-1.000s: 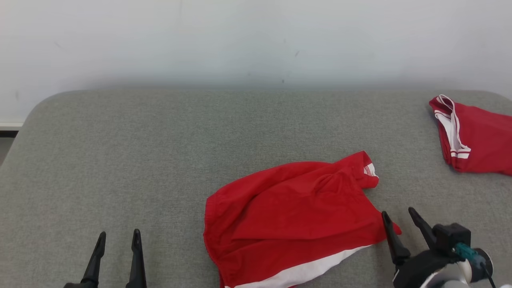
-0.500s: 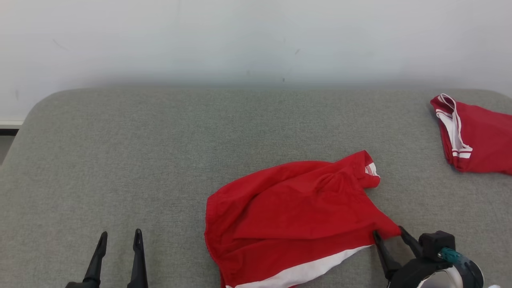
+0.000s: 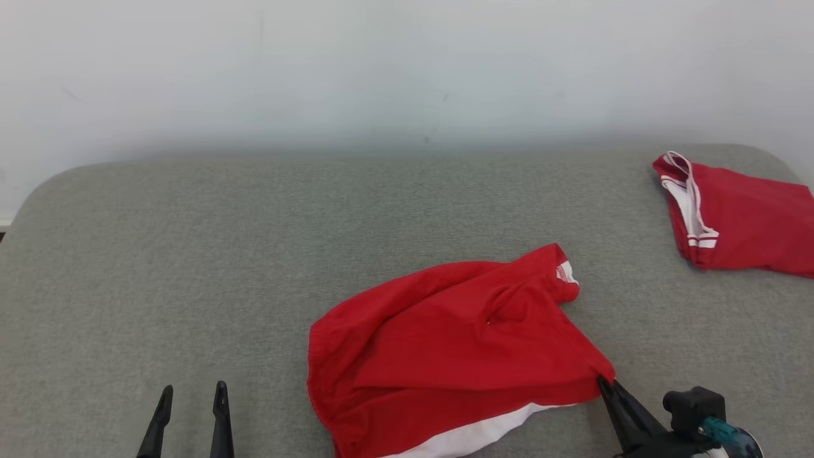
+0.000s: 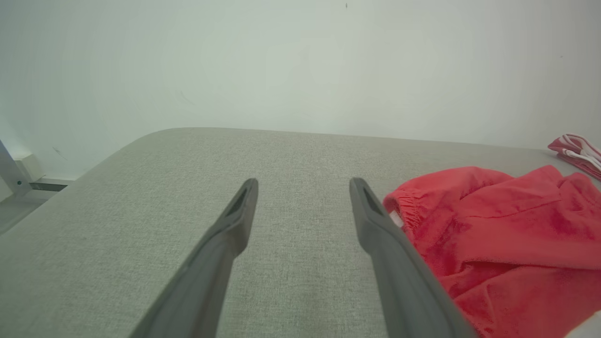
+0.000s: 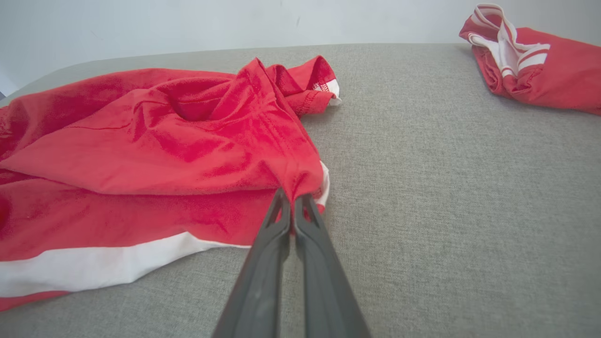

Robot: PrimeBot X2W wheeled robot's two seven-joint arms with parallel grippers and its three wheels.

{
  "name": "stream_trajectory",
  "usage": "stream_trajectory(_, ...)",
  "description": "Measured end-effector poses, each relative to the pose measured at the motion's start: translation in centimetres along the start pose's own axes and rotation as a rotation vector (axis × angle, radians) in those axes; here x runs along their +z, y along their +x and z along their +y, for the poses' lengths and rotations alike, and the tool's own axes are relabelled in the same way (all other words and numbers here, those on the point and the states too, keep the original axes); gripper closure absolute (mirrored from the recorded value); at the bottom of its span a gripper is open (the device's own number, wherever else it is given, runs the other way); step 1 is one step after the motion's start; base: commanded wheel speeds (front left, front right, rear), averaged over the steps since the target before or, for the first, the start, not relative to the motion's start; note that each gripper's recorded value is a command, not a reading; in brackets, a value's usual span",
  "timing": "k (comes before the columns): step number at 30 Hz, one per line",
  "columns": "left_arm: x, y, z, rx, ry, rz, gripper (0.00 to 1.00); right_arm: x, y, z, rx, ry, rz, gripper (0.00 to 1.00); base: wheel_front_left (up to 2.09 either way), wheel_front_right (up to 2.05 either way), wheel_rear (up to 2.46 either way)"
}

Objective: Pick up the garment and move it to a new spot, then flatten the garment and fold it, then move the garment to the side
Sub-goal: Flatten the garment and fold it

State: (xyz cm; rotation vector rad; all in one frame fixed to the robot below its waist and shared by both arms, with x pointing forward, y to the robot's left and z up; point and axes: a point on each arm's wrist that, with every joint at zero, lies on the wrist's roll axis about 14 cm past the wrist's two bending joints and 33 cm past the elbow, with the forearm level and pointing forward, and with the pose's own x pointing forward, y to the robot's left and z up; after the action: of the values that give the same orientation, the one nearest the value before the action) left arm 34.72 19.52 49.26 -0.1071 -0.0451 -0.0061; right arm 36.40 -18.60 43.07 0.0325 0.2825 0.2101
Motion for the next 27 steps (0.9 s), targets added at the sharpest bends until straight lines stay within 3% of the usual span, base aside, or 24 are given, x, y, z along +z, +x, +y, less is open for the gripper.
stream_trajectory(13,-0.7,0.8,-1.3,-0.041,-0.007,0.019,0.00,-0.4,-5.3,2.0,0.010,0.122,0.100,1.00,0.00,0.00,0.00)
stream_trajectory(19,-0.8,0.5,-0.9,-0.026,-0.007,0.024,0.00,0.3,-4.9,2.7,0.035,0.094,0.112,1.00,0.00,0.00,0.00)
stream_trajectory(27,-0.6,-0.4,-0.2,-0.001,-0.014,0.020,0.00,1.1,-1.4,3.0,0.087,0.012,0.112,1.00,0.00,0.00,0.00)
